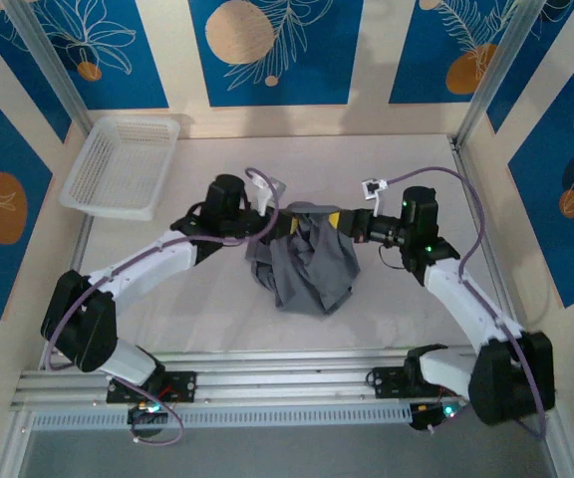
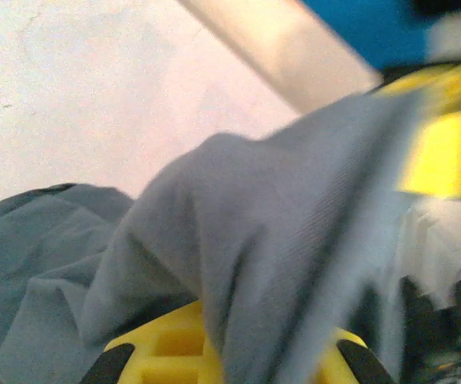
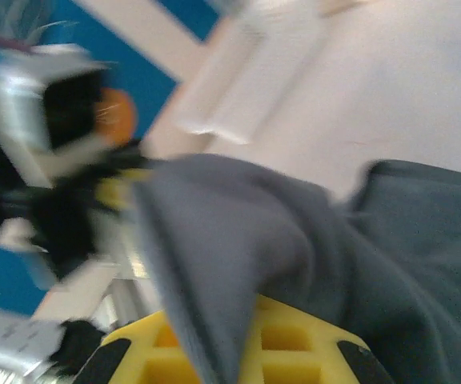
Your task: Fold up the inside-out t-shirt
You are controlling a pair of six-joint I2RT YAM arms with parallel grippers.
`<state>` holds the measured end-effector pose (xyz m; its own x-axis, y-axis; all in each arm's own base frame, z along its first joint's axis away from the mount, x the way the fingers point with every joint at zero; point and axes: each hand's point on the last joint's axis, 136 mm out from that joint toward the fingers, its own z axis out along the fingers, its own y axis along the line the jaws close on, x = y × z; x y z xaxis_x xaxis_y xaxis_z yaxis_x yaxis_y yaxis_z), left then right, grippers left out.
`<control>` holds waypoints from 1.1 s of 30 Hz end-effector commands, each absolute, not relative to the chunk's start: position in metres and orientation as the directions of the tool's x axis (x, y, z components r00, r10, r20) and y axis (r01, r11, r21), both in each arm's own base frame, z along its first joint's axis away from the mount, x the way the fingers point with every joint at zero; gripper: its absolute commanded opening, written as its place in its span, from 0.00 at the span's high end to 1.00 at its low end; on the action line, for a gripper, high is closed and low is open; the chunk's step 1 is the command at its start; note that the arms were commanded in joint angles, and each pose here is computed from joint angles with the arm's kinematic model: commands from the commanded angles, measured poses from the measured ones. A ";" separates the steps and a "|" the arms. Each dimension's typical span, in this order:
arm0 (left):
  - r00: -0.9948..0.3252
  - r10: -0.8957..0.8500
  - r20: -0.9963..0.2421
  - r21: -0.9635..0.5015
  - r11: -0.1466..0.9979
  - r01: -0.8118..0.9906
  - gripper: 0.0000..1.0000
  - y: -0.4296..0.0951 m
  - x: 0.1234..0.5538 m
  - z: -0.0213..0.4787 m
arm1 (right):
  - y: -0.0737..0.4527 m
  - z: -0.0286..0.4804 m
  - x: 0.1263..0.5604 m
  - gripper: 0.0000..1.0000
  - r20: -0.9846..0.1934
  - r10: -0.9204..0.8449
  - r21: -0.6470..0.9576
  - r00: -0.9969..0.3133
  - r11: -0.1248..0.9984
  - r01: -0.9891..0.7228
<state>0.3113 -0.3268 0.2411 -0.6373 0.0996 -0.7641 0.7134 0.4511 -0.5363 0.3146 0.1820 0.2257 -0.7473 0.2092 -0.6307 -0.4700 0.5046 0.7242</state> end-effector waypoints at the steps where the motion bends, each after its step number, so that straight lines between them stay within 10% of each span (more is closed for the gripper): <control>1: -0.739 0.042 -0.672 -0.705 0.270 0.656 1.00 -0.332 0.298 0.281 | 0.160 0.146 0.323 0.79 -0.441 0.213 0.765 -0.872 0.597 -0.241; 7: -0.775 0.061 -0.629 -0.718 0.338 0.609 1.00 -0.330 0.304 0.264 | 0.150 0.176 0.322 0.58 -0.401 0.379 0.788 -0.834 0.607 -0.102; 16: -0.792 0.064 -0.607 -0.733 0.340 0.589 1.00 -0.334 0.308 0.259 | 0.206 0.217 0.262 0.65 -0.708 0.206 0.563 -0.675 0.741 -0.365; 25: -0.788 0.069 -0.612 -0.727 0.343 0.595 1.00 -0.334 0.307 0.263 | 0.234 0.194 0.308 0.55 -0.617 0.213 0.585 -0.758 0.768 -0.260; 30: -0.786 0.077 -0.614 -0.702 0.402 0.588 1.00 -0.326 0.308 0.255 | 0.244 0.199 0.313 1.00 -0.610 0.213 0.624 -0.763 0.722 -0.298; 33: -0.803 0.072 -0.591 -0.630 0.580 0.516 1.00 -0.298 0.327 0.221 | 0.249 0.229 0.291 1.00 -0.643 0.182 0.666 -0.744 0.613 -0.426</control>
